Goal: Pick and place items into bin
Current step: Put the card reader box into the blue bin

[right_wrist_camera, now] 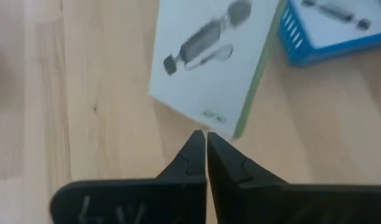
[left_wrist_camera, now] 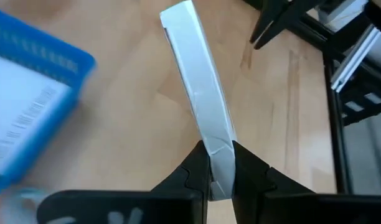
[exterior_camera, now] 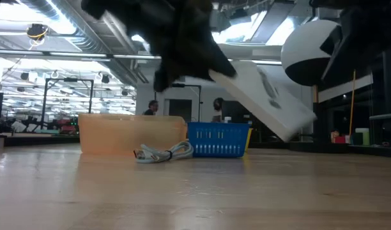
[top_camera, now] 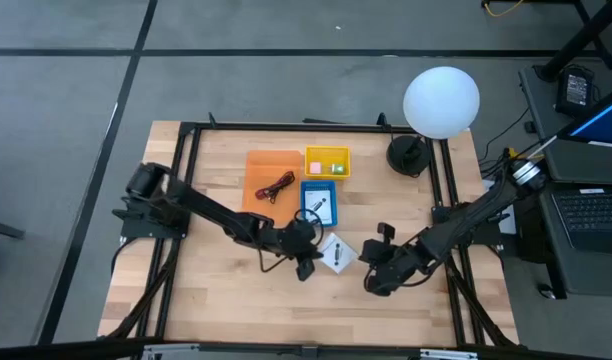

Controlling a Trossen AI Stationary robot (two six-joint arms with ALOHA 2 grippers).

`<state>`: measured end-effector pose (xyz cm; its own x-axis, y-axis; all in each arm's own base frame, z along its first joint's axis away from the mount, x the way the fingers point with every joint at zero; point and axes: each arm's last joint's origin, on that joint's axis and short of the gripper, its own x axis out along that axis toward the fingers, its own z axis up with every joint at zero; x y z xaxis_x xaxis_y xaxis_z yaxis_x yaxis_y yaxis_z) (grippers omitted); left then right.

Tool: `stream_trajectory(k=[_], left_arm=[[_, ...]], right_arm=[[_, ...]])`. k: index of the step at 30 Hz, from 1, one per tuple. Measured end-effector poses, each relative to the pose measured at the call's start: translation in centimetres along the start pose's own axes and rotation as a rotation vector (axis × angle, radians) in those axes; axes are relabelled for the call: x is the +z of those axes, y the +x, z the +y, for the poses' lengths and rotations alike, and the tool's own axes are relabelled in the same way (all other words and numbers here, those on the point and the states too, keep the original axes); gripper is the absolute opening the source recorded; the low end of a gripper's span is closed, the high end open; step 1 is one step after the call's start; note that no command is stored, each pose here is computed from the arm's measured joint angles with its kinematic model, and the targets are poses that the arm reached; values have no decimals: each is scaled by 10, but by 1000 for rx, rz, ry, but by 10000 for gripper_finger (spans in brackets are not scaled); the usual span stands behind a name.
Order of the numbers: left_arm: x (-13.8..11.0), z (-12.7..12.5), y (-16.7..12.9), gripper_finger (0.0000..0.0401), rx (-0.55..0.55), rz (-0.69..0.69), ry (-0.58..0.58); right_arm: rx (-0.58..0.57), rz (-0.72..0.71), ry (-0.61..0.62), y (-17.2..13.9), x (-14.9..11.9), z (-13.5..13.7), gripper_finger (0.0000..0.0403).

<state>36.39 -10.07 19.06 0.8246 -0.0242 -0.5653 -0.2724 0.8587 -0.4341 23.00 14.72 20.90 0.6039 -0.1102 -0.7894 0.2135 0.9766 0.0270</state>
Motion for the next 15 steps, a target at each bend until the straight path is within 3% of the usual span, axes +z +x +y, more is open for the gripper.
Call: stream_trajectory(k=[8, 15], left_arm=[[26, -5, -55, 32, 90, -67, 173], [33, -3, -67, 32, 136, -83, 381]], right_arm=[[4, -116, -27, -24, 9, -6, 0], [-101, -291, -61, -35, 19, -10, 0]])
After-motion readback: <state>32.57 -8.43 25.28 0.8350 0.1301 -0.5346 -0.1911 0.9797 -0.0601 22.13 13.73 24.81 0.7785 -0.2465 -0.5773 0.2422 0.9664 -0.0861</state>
